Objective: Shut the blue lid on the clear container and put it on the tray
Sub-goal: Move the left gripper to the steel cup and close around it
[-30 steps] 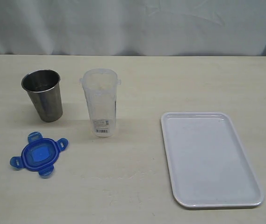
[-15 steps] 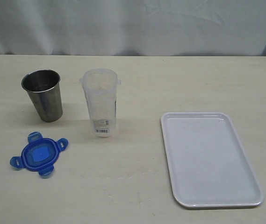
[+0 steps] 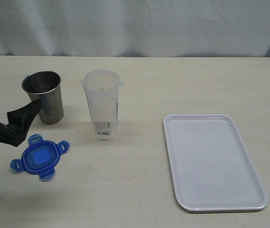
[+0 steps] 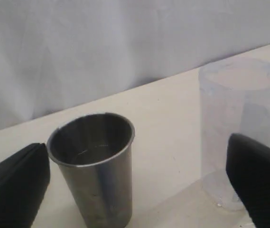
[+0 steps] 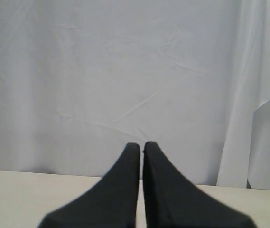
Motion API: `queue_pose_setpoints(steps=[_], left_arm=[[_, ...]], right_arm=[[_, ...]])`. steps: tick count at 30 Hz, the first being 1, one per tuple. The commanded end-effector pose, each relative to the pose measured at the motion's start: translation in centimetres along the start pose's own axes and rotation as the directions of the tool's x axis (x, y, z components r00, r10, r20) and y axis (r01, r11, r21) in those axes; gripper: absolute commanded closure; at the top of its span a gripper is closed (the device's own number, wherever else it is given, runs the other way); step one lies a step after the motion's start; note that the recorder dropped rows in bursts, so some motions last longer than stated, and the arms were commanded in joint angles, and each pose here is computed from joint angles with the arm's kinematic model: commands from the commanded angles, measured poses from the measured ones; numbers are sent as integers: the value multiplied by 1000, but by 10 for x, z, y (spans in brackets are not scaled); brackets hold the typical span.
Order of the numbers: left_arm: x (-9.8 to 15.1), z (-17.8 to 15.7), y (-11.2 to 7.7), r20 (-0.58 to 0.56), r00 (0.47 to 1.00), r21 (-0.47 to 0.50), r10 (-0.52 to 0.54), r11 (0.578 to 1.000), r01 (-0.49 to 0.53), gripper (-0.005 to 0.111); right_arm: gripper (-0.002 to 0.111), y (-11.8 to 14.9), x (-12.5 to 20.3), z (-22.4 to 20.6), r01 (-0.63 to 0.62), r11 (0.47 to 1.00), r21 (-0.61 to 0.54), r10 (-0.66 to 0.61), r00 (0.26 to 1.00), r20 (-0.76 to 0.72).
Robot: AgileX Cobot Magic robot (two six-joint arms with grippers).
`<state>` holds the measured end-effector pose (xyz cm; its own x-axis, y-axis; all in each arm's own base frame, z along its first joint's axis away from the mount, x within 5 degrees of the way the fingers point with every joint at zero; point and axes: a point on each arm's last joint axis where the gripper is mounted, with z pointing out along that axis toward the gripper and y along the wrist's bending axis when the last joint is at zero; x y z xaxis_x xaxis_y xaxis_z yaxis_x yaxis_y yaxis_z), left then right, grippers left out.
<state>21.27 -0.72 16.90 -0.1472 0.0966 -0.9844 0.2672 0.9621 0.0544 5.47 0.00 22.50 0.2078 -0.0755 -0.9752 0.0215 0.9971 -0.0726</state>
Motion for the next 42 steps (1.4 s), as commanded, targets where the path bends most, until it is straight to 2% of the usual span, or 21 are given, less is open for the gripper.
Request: queue_pose_setpoints(steps=[1,9,18,31,42], left_arm=[[15,26,9,-28,999,3,-37,999,37,12],[45,59,16,-115,992,36,-59,997,63,12],[61,79,21,-113,990,44,-79,995,85,12],[72,101,29,-112,990,42,-81,995,86,12],[63,120,40,-101,994,24,-49,998,52,12]], right_arm=[[104,0,0,0,-8,1000,3,8,1000,5],[104,0,0,0,-8,1000,3,8,1000,5],[104,0,0,0,-8,1000,3,8,1000,5],[104,0,0,0,-8,1000,3,8,1000,5],[104,0,0,0,-8,1000,3,8,1000,5]])
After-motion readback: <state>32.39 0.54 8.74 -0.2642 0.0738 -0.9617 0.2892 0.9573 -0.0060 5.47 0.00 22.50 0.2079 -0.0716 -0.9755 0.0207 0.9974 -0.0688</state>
